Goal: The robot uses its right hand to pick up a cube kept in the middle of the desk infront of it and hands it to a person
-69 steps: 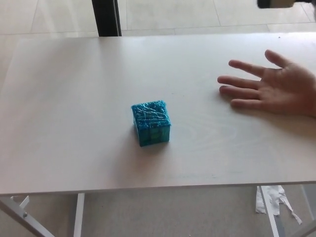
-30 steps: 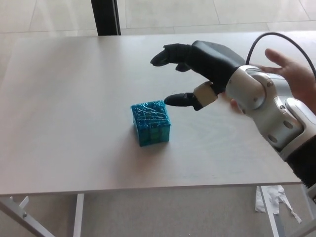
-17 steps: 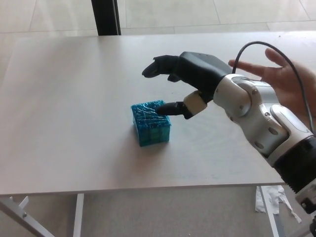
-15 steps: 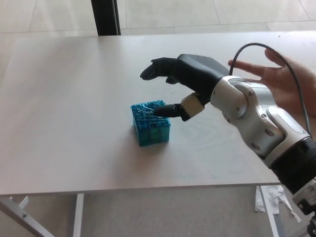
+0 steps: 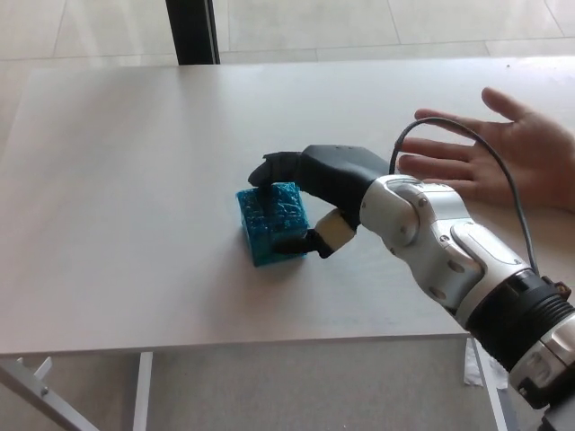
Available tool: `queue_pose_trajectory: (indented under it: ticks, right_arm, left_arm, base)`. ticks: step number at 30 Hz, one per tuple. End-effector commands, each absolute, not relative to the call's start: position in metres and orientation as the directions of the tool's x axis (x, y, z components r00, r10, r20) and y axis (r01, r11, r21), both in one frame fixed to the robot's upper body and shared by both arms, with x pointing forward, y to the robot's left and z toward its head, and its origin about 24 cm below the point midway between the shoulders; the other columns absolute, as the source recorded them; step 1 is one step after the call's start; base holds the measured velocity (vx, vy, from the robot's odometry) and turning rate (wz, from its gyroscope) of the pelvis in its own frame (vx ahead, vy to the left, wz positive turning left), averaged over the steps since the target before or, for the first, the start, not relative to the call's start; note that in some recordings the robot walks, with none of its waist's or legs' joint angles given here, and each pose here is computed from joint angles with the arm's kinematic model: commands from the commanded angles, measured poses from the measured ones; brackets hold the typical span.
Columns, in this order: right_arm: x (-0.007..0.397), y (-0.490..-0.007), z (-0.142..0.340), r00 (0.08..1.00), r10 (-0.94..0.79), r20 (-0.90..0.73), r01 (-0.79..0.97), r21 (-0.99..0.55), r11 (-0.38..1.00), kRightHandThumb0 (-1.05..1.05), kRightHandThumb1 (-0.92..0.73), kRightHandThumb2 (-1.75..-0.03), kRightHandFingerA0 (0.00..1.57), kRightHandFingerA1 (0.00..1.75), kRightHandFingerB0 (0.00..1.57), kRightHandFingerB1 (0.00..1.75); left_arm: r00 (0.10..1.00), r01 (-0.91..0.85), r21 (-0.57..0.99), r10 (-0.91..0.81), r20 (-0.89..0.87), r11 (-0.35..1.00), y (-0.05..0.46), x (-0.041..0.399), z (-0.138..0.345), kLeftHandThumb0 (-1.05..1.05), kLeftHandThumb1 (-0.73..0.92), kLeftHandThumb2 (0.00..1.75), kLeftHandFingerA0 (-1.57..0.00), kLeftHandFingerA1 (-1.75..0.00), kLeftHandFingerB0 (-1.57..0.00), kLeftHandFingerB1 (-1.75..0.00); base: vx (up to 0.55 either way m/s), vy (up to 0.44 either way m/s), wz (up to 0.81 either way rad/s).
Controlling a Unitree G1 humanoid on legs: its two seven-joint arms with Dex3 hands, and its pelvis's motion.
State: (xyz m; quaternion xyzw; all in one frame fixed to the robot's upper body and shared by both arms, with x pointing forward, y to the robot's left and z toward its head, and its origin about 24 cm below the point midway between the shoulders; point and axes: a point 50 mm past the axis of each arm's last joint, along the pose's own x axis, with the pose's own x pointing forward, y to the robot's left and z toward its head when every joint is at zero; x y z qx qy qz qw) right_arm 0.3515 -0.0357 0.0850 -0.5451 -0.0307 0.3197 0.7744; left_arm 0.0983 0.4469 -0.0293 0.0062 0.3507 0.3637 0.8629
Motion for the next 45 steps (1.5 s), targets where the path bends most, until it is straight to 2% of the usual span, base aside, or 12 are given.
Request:
queue_pose_trajectory:
  ticks: [1,9,10,13,14,20,25,27,36,37,38,45]
  right_arm:
    - [0.348,-0.034,0.082,0.77,0.508,-0.385,-0.518,-0.843,0.147,-0.84,-0.67,-0.61,0.14,0.54,0.22,0.37]
    - [0.34,-0.029,0.081,0.766,0.548,-0.335,-0.47,-0.874,0.122,-0.73,-0.5,-0.56,0.26,0.6,0.24,0.38]
    - [0.34,-0.028,0.08,0.781,0.548,-0.3,-0.441,-0.886,0.143,-0.65,-0.51,-0.56,0.38,0.62,0.28,0.39]
    - [0.338,-0.028,0.075,0.818,0.55,-0.17,-0.324,-0.925,0.196,-0.43,-0.52,-0.55,0.75,0.79,0.42,0.44]
    - [0.337,-0.03,0.071,0.839,0.536,-0.092,-0.237,-0.949,0.207,-0.33,-0.61,-0.63,0.82,1.55,0.5,0.58]
    - [0.334,-0.036,0.064,0.857,0.516,-0.008,-0.123,-0.974,0.19,-0.22,-0.65,-0.65,0.88,1.63,0.5,0.62]
    - [0.332,-0.04,0.057,0.859,0.512,-0.012,-0.103,-0.983,0.15,-0.23,-0.64,-0.67,0.85,1.62,0.45,0.58]
    - [0.331,-0.042,0.054,0.86,0.511,-0.001,-0.079,-0.988,0.132,-0.26,-0.63,-0.66,0.85,1.6,0.48,0.55]
    - [0.333,-0.051,0.041,0.866,0.478,-0.145,-0.178,-0.984,0.025,-0.34,-0.62,-0.64,0.86,1.65,0.9,0.66]
    - [0.333,-0.052,0.04,0.864,0.478,-0.159,-0.187,-0.982,0.011,-0.33,-0.66,-0.67,0.87,1.65,0.86,0.72]
    - [0.333,-0.055,0.041,0.864,0.475,-0.17,-0.2,-0.98,0.014,-0.32,-0.7,-0.74,0.83,1.58,0.81,0.87]
    - [0.347,-0.063,0.081,0.869,0.491,-0.058,-0.142,-0.981,0.134,-0.23,-0.57,-0.95,0.89,1.75,0.83,1.19]
  left_arm:
    - [0.469,-0.652,0.252,0.642,-0.607,0.715,0.448,0.096,-0.03,-0.65,0.69,0.6,-0.54,-0.55,-0.42,-0.4]
    - [0.465,-0.636,0.267,0.636,-0.615,0.724,0.446,0.094,-0.033,-0.67,0.54,0.94,-0.5,-0.62,-0.36,-0.53]
    - [0.466,-0.637,0.266,0.636,-0.616,0.724,0.446,0.093,-0.033,-0.66,0.69,0.6,-0.56,-0.52,-0.44,-0.4]
    - [0.469,-0.623,0.276,0.632,-0.617,0.732,0.446,0.094,-0.032,-0.69,0.57,0.95,-0.49,-0.62,-0.35,-0.53]
    - [0.465,-0.632,0.273,0.637,-0.615,0.725,0.446,0.093,-0.033,-0.66,0.54,0.94,-0.5,-0.62,-0.37,-0.54]
    - [0.465,-0.638,0.265,0.636,-0.616,0.723,0.444,0.093,-0.035,-0.66,0.71,0.61,-0.6,-0.55,-0.43,-0.42]
    - [0.467,-0.6,0.298,0.628,-0.623,0.742,0.444,0.091,-0.035,-0.68,0.57,0.97,-0.53,-0.62,-0.34,-0.53]
    - [0.465,-0.615,0.282,0.627,-0.624,0.737,0.443,0.09,-0.037,-0.68,0.71,0.61,-0.59,-0.53,-0.42,-0.41]
    - [0.475,-0.567,0.324,0.622,-0.622,0.757,0.443,0.087,-0.037,-0.68,0.59,0.99,-0.53,-0.64,-0.35,-0.55]
    - [0.472,-0.576,0.316,0.622,-0.625,0.754,0.443,0.086,-0.037,-0.69,0.72,0.61,-0.61,-0.55,-0.44,-0.42]
    - [0.461,-0.599,0.299,0.625,-0.63,0.743,0.443,0.085,-0.038,-0.68,0.58,0.97,-0.56,-0.64,-0.38,-0.54]
    - [0.445,-0.601,0.317,0.636,-0.63,0.734,0.445,0.082,-0.037,-0.66,0.59,0.97,-0.57,-0.65,-0.38,-0.55]
  base:
    - [0.0,0.0,0.0]
    - [0.0,0.0,0.0]
    - [0.0,0.0,0.0]
    - [0.0,0.0,0.0]
    - [0.0,0.0,0.0]
    - [0.0,0.0,0.0]
    - [0.0,0.0,0.0]
    - [0.0,0.0,0.0]
    - [0.0,0.0,0.0]
    - [0.0,0.0,0.0]
    - [0.0,0.0,0.0]
    - [0.0,0.0,0.0]
